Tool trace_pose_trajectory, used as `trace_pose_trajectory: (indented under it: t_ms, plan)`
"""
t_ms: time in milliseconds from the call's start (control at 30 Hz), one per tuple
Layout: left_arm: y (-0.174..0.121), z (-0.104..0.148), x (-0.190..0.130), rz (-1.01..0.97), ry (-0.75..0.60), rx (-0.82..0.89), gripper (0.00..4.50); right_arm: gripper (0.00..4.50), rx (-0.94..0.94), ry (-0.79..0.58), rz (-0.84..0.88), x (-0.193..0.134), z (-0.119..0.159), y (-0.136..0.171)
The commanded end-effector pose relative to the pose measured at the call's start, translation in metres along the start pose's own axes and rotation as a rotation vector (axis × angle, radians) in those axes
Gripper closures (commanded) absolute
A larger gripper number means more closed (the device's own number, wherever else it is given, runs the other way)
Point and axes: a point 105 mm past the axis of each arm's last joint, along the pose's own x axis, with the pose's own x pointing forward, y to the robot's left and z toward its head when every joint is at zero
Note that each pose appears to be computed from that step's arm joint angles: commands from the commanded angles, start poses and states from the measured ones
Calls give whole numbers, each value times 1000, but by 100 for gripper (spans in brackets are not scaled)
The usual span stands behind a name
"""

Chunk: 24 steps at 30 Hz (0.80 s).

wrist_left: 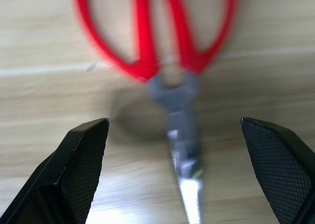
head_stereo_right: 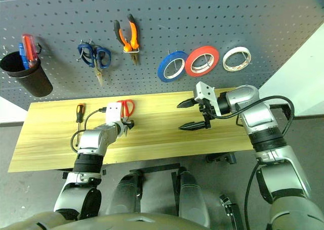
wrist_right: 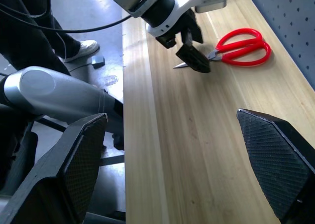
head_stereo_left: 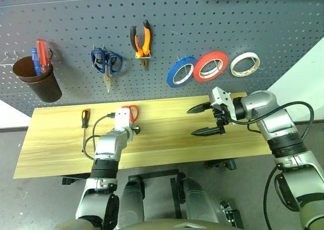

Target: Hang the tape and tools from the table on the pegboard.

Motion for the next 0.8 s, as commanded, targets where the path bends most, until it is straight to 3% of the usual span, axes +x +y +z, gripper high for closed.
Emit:
trace_pose_trajectory:
  t_ms: [33,533,800]
  plan:
    - [5,1,3,43,10,-14,0,5,-46,-21,-29,-7,10,-4]
    - [24,-15,16,157,133,-122,0,5,-53,-9,-32,3,4,-4]
    - [16,-38,7,150,222,-205,236,0,-76,22,-67,3,-1,-10]
